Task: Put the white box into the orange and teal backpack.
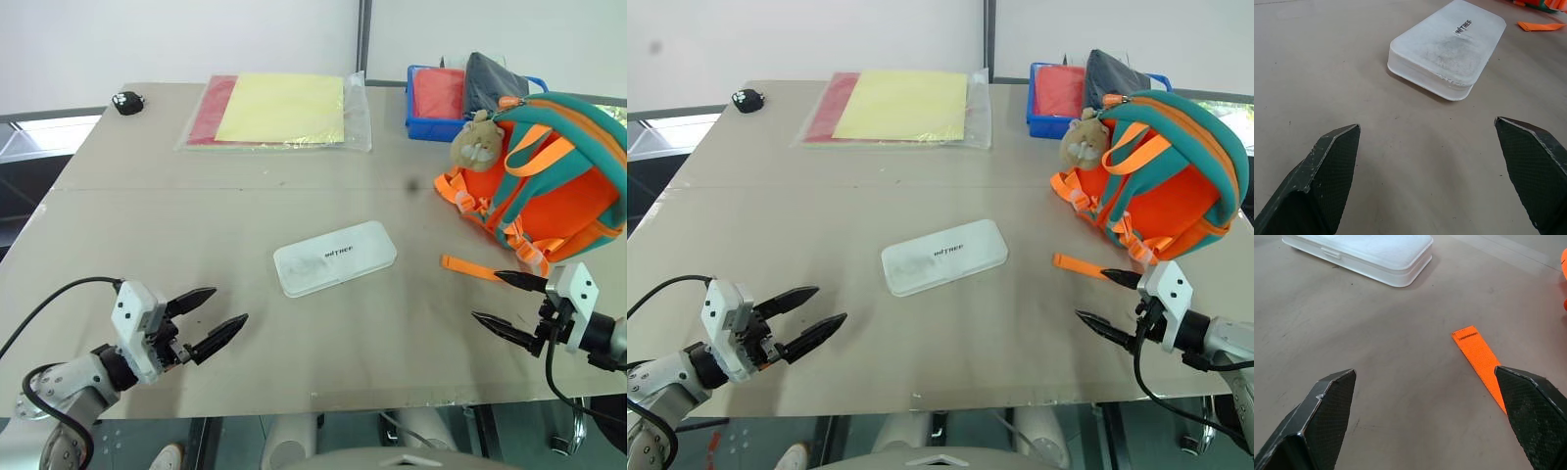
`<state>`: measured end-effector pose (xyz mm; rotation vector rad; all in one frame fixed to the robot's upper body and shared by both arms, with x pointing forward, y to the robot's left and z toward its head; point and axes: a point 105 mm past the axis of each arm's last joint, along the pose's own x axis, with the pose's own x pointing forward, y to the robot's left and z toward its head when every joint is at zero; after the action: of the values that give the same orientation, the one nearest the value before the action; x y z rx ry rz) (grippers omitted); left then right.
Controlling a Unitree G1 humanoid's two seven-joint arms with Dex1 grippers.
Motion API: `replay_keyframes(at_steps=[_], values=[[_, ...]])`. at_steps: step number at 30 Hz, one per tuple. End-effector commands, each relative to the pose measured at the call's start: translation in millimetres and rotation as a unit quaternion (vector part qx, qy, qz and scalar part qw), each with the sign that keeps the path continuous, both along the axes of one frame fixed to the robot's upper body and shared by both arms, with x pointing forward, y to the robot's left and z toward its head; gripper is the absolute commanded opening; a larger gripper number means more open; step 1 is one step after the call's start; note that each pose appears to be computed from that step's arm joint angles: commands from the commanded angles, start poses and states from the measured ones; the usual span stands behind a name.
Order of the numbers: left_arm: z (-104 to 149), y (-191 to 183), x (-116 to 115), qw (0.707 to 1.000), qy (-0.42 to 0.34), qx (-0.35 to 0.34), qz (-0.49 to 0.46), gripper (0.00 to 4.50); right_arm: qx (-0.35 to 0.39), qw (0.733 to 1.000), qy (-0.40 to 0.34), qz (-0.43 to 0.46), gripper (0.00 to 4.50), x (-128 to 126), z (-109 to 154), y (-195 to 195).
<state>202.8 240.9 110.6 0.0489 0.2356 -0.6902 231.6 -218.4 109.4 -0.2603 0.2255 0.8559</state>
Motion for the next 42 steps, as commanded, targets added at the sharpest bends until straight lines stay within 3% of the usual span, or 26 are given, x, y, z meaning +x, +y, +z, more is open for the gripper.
replay_keyframes(at_steps=[1,4,6,11,13,15,17,20,24,29,32,35,38,39,42], values=[[12,-7,16,0.999,-0.024,-0.033,0.024,4.5,0.036,0.998,-0.048,-0.027,4.48,17,19,21],[17,-12,33,0.994,-0.03,-0.071,0.073,4.5,0.085,0.994,-0.054,-0.041,4.48,31,36,65],[13,-17,46,0.99,-0.023,-0.082,0.112,4.25,0.091,0.991,-0.045,-0.083,4.24,57,33,70],[-1,-22,57,0.98,-0.004,-0.071,0.184,1.96,0.091,0.983,-0.045,-0.152,1.91,92,27,94],[-3,-21,60,0.975,0.001,-0.07,0.21,0.76,0.08,0.981,-0.052,-0.168,0.74,100,26,102],[-10,-35,68,0.975,0.012,-0.06,0.212,0.06,0.037,0.981,-0.058,-0.181,0.06,114,15,108],[-18,-52,74,0.979,0.022,-0.043,0.2,0.06,0.008,0.982,-0.059,-0.18,0.06,126,5,118],[-15,-64,74,0.986,0.025,-0.042,0.159,0.06,0.0,0.99,-0.039,-0.135,0.06,122,-5,142],[-17,-66,79,0.991,0.031,-0.018,0.128,0.06,-0.016,0.999,0.001,-0.043,0.06,97,-16,151],[-16,-74,87,0.998,0.02,0.027,0.053,0.06,0.032,0.999,0.026,0.016,0.06,60,-7,143],[-14,-76,88,0.999,0.017,0.042,0.003,0.06,0.023,0.999,0.03,0.009,0.06,42,-9,135],[-11,-73,83,0.999,0.037,0.021,-0.023,0.06,0.032,0.998,0.03,-0.036,0.06,43,-8,125],[-8,-54,75,0.997,0.078,-0.011,-0.016,0.73,0.007,0.996,0.026,-0.085,0.0,49,-17,105],[-6,-38,70,0.995,0.099,-0.013,-0.009,1.38,0.005,0.995,0.023,-0.093,0.0,50,-16,101],[3,1,63,0.991,0.134,-0.012,0.023,2.56,-0.002,0.996,0.018,-0.085,0.0,49,-14,98]])
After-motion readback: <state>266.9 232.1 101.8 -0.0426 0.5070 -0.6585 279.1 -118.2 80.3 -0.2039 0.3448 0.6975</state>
